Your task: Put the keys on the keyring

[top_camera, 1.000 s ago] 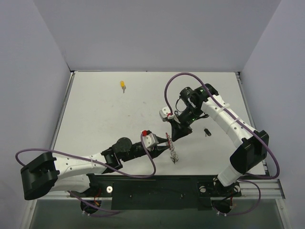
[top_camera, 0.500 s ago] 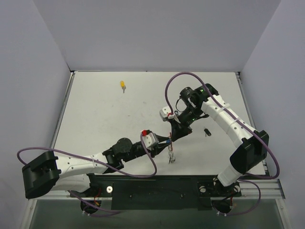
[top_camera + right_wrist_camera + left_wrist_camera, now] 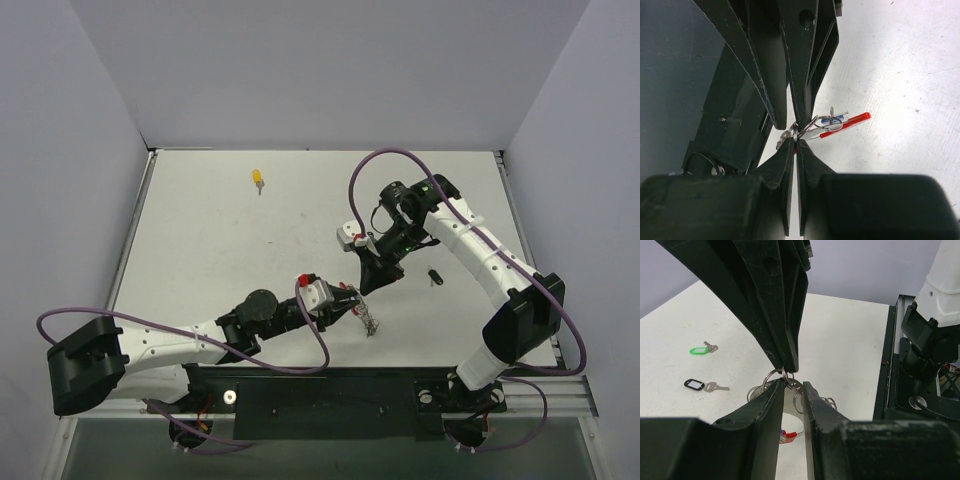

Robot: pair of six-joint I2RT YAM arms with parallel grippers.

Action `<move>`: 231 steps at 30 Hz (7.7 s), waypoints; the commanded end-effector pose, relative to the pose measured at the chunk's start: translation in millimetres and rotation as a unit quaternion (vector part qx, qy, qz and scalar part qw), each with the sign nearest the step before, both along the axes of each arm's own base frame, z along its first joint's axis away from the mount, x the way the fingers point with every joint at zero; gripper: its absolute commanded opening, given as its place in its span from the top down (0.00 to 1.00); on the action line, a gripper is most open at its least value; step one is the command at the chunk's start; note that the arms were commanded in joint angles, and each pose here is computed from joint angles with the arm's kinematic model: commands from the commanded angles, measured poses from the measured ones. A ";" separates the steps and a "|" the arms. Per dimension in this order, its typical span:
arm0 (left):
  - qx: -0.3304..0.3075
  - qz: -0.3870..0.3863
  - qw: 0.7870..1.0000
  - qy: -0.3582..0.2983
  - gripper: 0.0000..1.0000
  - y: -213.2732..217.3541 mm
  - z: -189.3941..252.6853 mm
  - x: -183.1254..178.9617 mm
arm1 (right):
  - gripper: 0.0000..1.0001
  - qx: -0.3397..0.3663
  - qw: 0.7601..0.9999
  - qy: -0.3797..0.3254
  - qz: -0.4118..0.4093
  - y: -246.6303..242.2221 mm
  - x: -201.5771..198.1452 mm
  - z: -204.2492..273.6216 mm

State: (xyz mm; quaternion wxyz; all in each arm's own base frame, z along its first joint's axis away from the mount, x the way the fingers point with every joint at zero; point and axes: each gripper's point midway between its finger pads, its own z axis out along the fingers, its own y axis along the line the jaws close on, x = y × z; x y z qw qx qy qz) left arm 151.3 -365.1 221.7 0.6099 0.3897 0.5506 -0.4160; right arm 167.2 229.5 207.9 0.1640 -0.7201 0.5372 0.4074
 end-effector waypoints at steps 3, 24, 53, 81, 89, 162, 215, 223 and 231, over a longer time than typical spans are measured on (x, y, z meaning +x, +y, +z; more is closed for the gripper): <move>-0.045 0.011 0.999 -0.014 0.69 -7.7 34.5 5.6 | 1.00 0.018 0.999 0.038 0.002 0.3 -15.5 9.1; -0.035 0.045 0.998 0.024 1.00 -8.8 27.1 13.9 | 1.00 0.020 0.999 0.041 0.001 0.5 -16.8 10.0; 0.048 -0.042 0.994 -0.089 1.00 26.9 7.1 -8.9 | 0.51 0.032 0.993 0.044 0.107 -8.4 -57.6 14.3; -0.216 0.057 0.970 0.100 1.00 45.8 38.7 16.0 | 0.61 0.004 0.997 0.064 -0.047 20.4 -7.8 5.6; -0.219 0.044 0.969 0.104 1.00 40.6 38.2 12.6 | 0.60 -0.008 0.995 0.062 -0.079 26.1 1.2 1.5; -0.041 -0.017 0.999 0.005 0.63 13.7 28.0 8.1 | 1.00 -0.150 0.988 -0.010 -0.030 4.8 -4.9 -10.8; -0.046 -0.028 0.998 0.024 0.64 3.3 20.0 8.4 | 1.00 -0.141 0.990 0.002 -0.022 6.0 -8.9 -7.8; -0.049 -0.028 0.998 0.027 0.69 0.8 20.0 9.7 | 1.00 -0.139 0.990 0.002 -0.019 5.8 -10.2 -6.7; -0.050 -0.019 0.998 0.031 0.78 0.9 21.8 13.4 | 1.00 -0.137 0.990 0.002 -0.017 6.0 -11.6 -5.5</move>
